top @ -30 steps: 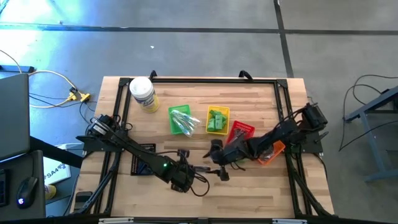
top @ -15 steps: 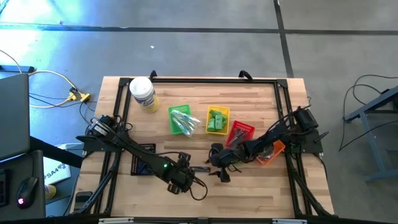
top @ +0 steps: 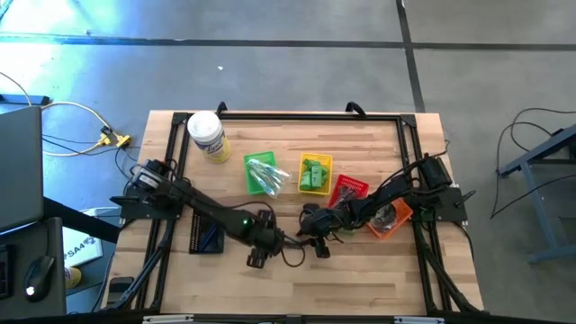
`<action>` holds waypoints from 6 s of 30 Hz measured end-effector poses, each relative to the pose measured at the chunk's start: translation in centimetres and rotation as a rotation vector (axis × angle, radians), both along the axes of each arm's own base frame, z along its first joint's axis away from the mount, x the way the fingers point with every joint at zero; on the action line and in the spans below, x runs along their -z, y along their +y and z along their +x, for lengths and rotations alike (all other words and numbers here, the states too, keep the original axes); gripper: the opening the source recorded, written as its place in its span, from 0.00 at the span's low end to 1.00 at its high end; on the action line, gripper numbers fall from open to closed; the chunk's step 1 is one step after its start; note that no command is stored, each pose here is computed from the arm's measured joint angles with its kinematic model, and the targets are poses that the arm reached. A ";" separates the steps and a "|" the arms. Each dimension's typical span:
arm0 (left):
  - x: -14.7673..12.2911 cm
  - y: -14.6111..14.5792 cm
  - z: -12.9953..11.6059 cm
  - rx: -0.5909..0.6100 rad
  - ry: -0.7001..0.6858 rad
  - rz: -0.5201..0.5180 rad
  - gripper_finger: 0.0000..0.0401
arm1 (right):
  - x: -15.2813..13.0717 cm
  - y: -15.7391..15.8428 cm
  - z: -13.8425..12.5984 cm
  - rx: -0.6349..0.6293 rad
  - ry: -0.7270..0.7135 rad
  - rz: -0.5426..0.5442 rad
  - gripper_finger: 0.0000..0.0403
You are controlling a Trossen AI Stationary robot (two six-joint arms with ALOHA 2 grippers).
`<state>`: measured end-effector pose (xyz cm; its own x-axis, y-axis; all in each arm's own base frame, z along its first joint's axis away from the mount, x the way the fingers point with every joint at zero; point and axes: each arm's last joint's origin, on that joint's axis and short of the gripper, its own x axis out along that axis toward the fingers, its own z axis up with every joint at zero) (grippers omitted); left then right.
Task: Pick & Place Travel size toiletries
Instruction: Put the black hair comb into the red bin
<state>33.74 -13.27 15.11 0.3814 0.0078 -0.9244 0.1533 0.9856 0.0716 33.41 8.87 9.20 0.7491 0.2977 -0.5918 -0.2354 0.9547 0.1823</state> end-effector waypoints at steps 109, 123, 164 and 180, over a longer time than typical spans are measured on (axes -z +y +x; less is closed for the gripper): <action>1.1 0.4 4.4 0.055 0.018 0.126 0.00 | -1.9 0.1 -0.4 0.012 -0.002 0.045 0.49; -1.4 -0.8 4.5 0.070 0.064 0.244 0.00 | -3.1 1.3 -1.3 0.026 -0.001 -0.025 0.49; -1.4 -0.3 5.8 0.105 0.119 0.213 0.61 | -2.5 0.7 -1.6 0.114 0.090 -0.025 0.70; -1.0 3.1 6.5 0.210 0.189 0.061 0.69 | -2.1 0.8 -2.1 0.058 0.121 0.010 0.70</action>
